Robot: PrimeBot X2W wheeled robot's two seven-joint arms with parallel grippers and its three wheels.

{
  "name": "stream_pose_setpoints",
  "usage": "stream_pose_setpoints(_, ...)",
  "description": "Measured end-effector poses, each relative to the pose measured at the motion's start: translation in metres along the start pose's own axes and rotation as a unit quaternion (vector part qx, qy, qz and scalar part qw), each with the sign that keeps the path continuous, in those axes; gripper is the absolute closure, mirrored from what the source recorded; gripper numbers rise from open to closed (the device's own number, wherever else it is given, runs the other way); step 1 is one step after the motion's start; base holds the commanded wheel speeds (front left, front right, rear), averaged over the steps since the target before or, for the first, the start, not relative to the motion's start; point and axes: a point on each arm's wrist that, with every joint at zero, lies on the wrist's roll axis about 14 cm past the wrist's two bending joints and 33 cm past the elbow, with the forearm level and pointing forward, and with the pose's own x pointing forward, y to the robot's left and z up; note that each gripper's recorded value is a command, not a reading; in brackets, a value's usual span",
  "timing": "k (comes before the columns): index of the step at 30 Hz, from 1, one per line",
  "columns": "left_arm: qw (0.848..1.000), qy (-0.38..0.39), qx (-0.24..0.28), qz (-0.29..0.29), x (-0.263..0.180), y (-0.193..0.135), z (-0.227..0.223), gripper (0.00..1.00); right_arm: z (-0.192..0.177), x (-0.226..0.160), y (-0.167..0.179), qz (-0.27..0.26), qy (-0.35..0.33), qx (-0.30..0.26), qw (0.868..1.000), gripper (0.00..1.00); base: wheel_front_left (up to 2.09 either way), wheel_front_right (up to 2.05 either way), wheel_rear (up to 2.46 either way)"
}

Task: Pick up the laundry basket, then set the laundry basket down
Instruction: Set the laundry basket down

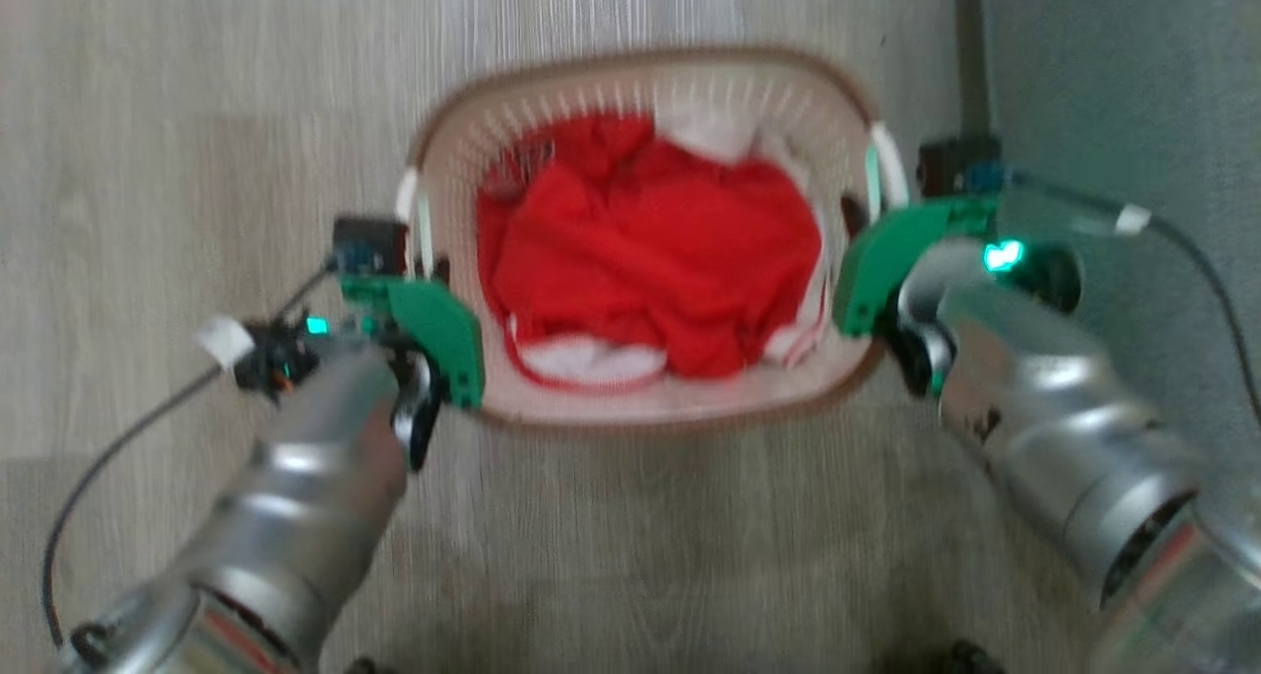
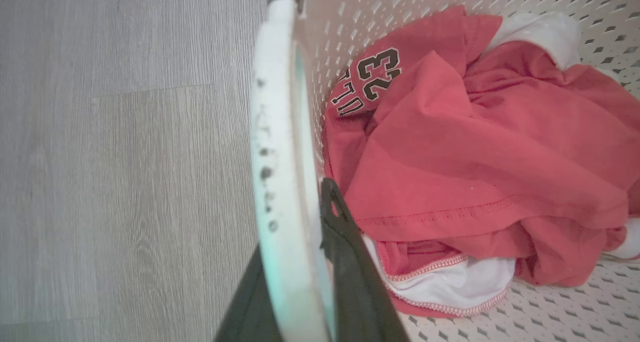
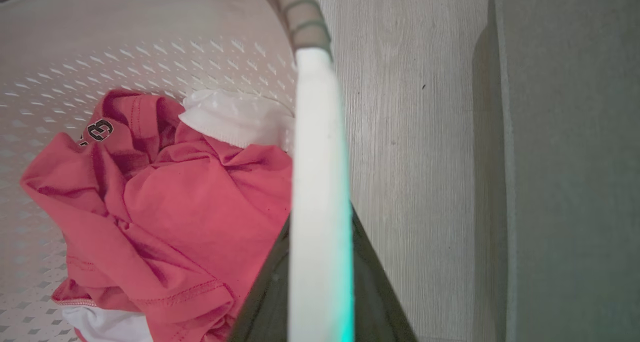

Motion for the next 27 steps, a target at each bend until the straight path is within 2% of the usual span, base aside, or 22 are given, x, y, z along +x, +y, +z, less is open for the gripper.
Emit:
stream_pose_setpoints(6,1.0,0.001,0.006,-0.001,0.042,0.009,0.008,1.0,0.001,0.044,-0.016,0.001,0.006,-0.005,1.0,1.0,0.0,0.0,0.0)
stream_pose_setpoints(14,0.999,0.036,0.007,-0.001,0.08,0.018,-0.022,1.0,-0.039,0.082,-0.038,-0.003,0.04,0.006,0.999,1.0,0.0,0.0,0.0)
stream_pose_setpoints(19,0.998,0.057,0.002,0.001,0.091,0.023,-0.043,1.0,-0.062,0.096,-0.043,-0.002,0.059,0.013,0.998,1.0,0.0,0.0,0.0)
stream_pose_setpoints(27,0.997,0.074,-0.001,0.001,0.098,0.024,-0.061,1.0,-0.079,0.105,-0.048,-0.003,0.072,0.015,0.997,1.0,0.0,0.0,0.0)
